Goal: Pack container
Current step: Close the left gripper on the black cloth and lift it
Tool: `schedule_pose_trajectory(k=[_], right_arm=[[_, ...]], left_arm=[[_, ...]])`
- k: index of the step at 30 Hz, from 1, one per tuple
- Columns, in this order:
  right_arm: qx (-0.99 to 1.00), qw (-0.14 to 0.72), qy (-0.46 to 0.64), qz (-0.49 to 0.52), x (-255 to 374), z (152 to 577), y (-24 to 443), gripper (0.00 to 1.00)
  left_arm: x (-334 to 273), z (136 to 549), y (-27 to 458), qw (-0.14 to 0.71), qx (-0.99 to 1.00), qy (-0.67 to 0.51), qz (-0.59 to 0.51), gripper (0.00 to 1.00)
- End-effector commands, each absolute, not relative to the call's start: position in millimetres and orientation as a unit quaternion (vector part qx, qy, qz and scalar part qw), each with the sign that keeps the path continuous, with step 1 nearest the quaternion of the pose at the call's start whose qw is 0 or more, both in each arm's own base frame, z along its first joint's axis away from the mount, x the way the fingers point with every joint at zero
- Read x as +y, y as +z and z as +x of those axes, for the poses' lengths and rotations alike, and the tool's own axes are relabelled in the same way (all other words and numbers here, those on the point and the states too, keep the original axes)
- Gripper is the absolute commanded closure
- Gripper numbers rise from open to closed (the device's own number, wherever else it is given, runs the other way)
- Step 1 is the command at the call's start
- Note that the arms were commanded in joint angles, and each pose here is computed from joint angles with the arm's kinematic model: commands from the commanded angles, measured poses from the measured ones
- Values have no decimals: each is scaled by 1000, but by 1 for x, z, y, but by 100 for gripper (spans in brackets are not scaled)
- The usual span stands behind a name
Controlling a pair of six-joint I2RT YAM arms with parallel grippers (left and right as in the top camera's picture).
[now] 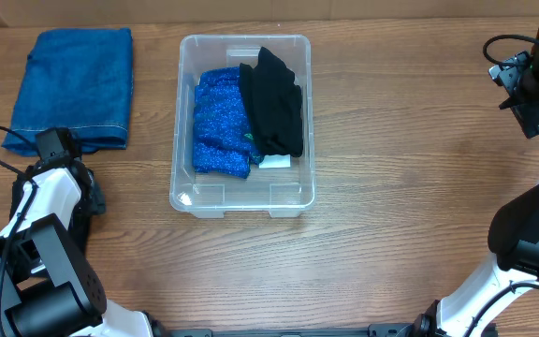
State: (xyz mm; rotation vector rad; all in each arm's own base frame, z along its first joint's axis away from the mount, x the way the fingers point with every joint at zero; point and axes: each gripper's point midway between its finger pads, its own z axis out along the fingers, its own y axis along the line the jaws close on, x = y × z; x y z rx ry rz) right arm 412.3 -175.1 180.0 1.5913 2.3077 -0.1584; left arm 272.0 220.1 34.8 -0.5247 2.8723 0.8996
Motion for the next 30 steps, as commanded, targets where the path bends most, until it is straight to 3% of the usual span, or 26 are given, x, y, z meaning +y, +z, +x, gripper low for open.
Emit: schedule_pose_trajectory(k=[1,13,30], right_arm=[[808,169,-58,561,-177,413,181,0],[808,169,-58,561,-177,413,181,0],[808,169,-58,561,-177,413,181,0]], left_arm=[[230,272,43,44,926,326,-186,0],[191,305,21,106,963,180,-171,0],[217,284,33,66,944,273,-174,0]])
